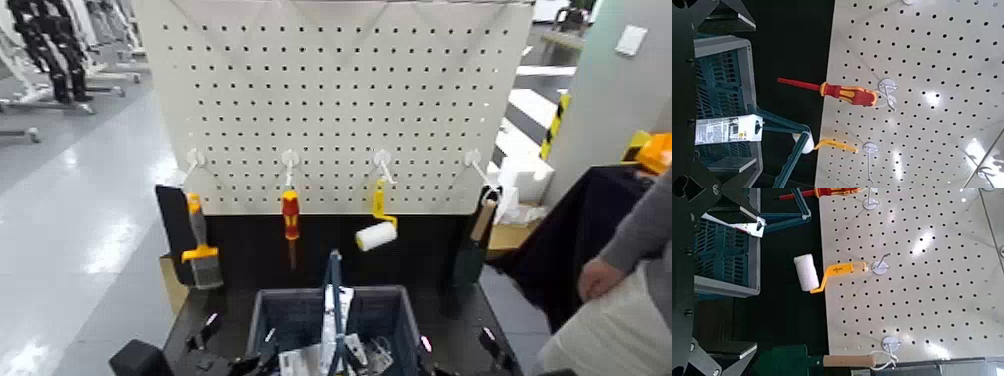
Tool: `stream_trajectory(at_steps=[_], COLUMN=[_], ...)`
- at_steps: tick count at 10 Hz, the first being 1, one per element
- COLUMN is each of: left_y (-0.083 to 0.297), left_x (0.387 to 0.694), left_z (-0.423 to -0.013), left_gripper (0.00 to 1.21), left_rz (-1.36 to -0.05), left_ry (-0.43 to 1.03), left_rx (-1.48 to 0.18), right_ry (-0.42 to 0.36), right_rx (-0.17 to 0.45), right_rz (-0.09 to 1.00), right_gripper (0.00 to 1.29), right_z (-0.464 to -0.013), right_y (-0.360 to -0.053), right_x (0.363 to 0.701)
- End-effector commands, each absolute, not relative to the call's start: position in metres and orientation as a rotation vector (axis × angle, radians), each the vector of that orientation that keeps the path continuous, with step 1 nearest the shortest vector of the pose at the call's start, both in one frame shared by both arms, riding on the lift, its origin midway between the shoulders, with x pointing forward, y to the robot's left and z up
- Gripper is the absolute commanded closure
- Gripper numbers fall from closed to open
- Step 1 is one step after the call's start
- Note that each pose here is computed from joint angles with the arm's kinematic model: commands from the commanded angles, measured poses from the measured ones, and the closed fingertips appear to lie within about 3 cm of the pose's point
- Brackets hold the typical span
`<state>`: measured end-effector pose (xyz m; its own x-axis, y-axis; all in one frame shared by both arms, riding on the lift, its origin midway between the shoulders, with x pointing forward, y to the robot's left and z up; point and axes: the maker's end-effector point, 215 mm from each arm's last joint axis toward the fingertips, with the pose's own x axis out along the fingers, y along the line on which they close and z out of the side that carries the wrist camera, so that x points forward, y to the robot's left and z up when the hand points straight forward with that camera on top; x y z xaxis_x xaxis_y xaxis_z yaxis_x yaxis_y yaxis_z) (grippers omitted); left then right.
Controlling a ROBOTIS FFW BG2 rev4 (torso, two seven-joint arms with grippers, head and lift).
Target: Put the black wrench into the crate.
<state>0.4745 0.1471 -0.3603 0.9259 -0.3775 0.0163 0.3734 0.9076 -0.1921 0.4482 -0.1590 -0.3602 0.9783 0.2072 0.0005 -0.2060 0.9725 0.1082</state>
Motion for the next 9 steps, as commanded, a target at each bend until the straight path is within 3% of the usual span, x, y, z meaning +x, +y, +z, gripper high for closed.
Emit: stream_trajectory(at_steps=[1,4,9], left_y=[0.149,0.151,0.15], left_x=[0.472,0.47,0.47], left_z=[-0.362,-0.365,-0.365], left_gripper=[0.11,0.11,0.11], left_rz=[-0.383,-0.375,-0.375], left_ry=[0.026,0.031,0.033], left_rx=[-0.196,-0.198,-0.198], right_ry=[0.017,0.02,0.014], right_rx=[0.093,0.066,0.056], right_rz=[0.172,0.109,0.096], right_gripper=[0.17,0.16,0.12], right_z=[-0.359,-0.357,-0.356], right_y=[-0.167,-0.178,-0.179], right_x=[0.43,0.411,0.411])
